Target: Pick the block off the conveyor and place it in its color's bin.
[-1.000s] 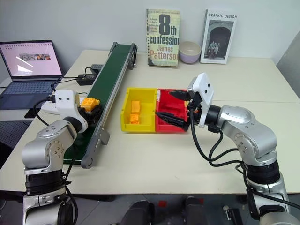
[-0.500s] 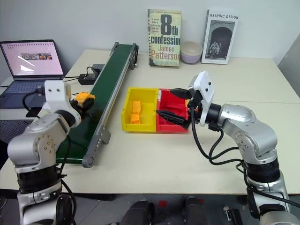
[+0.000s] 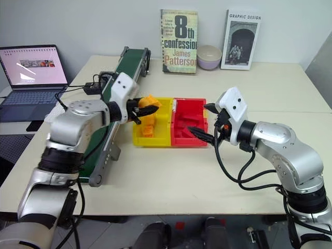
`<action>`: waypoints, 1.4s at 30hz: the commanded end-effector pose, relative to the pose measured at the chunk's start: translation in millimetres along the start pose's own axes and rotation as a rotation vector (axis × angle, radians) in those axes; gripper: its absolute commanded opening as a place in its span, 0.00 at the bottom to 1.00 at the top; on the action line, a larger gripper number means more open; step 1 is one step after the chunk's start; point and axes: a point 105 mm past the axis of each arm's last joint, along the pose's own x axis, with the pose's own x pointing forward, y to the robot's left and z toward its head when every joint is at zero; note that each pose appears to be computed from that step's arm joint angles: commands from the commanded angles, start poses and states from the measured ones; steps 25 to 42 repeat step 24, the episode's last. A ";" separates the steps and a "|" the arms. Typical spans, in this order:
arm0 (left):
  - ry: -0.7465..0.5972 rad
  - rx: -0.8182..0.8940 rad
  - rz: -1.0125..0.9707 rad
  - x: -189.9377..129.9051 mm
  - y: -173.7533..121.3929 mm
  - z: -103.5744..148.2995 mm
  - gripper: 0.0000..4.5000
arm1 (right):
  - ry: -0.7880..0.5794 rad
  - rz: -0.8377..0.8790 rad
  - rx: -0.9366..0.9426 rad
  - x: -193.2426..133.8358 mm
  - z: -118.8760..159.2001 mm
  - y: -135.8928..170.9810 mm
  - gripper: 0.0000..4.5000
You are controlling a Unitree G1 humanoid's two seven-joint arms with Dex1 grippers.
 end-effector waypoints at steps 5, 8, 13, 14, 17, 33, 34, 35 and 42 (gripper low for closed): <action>-0.013 0.119 -0.065 5.8 6.5 11.9 0.77 | -0.021 -0.103 -0.014 -19.0 9.7 -0.4 1.00; -0.023 0.131 -0.066 1.4 10.8 16.1 0.88 | -0.020 -0.105 -0.011 -19.7 10.4 -1.1 1.00; -0.035 0.173 -0.053 -38.6 30.6 24.3 1.00 | -0.011 -0.062 -0.024 -19.3 11.4 -1.9 1.00; -0.025 0.184 -0.059 -50.0 33.8 23.7 1.00 | -0.009 -0.044 -0.029 -19.0 11.6 -2.5 1.00; 0.016 0.208 -0.068 -83.1 39.9 18.2 1.00 | -0.007 0.009 -0.040 -16.6 12.6 -5.9 1.00; 0.074 0.182 -0.094 -124.9 30.0 5.9 1.00 | -0.017 0.083 -0.061 -9.0 13.0 -16.9 1.00; 0.074 0.182 -0.094 -124.9 30.0 5.9 1.00 | -0.017 0.083 -0.061 -9.0 13.0 -16.9 1.00; 0.074 0.182 -0.094 -124.9 30.0 5.9 1.00 | -0.017 0.083 -0.061 -9.0 13.0 -16.9 1.00; 0.074 0.182 -0.094 -124.9 30.0 5.9 1.00 | -0.017 0.083 -0.061 -9.0 13.0 -16.9 1.00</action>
